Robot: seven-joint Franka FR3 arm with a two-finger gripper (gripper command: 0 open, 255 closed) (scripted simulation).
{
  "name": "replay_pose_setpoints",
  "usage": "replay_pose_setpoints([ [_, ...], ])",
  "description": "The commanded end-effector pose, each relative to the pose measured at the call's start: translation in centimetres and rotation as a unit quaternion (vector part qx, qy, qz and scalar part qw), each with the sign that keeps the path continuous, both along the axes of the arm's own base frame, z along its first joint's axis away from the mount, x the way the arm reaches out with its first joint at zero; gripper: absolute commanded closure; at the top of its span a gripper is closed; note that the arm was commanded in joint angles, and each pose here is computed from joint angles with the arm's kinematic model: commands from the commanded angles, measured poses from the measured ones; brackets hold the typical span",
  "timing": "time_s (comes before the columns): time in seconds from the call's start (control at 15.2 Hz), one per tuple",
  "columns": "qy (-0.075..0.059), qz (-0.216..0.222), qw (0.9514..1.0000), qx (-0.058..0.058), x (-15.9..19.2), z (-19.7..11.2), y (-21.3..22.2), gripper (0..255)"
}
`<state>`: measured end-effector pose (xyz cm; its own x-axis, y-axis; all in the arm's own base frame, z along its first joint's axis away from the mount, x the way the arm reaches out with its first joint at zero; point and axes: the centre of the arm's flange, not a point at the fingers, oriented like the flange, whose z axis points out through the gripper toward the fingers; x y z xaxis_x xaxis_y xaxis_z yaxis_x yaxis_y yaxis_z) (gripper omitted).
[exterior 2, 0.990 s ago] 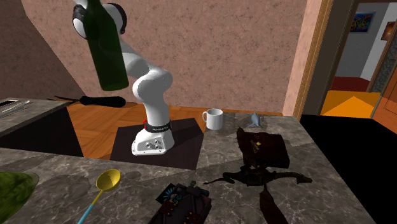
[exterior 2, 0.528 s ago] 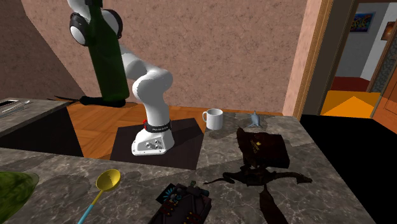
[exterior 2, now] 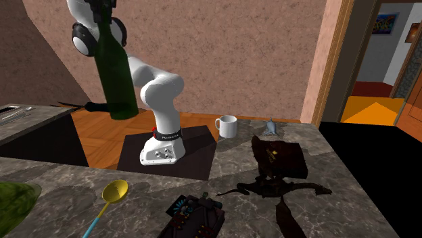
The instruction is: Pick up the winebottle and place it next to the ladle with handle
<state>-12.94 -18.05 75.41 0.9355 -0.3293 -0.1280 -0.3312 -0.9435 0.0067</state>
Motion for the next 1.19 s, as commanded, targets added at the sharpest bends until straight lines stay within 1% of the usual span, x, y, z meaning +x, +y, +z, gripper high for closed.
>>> replay_pose_setpoints([
  [0.0, 0.0, 0.0, 1.0, 0.0, 0.1, -1.2, 0.0, 255],
  [1.12, 0.0, 0.0, 1.0, 0.0, 0.1, -10.2, 0.0, 255],
])
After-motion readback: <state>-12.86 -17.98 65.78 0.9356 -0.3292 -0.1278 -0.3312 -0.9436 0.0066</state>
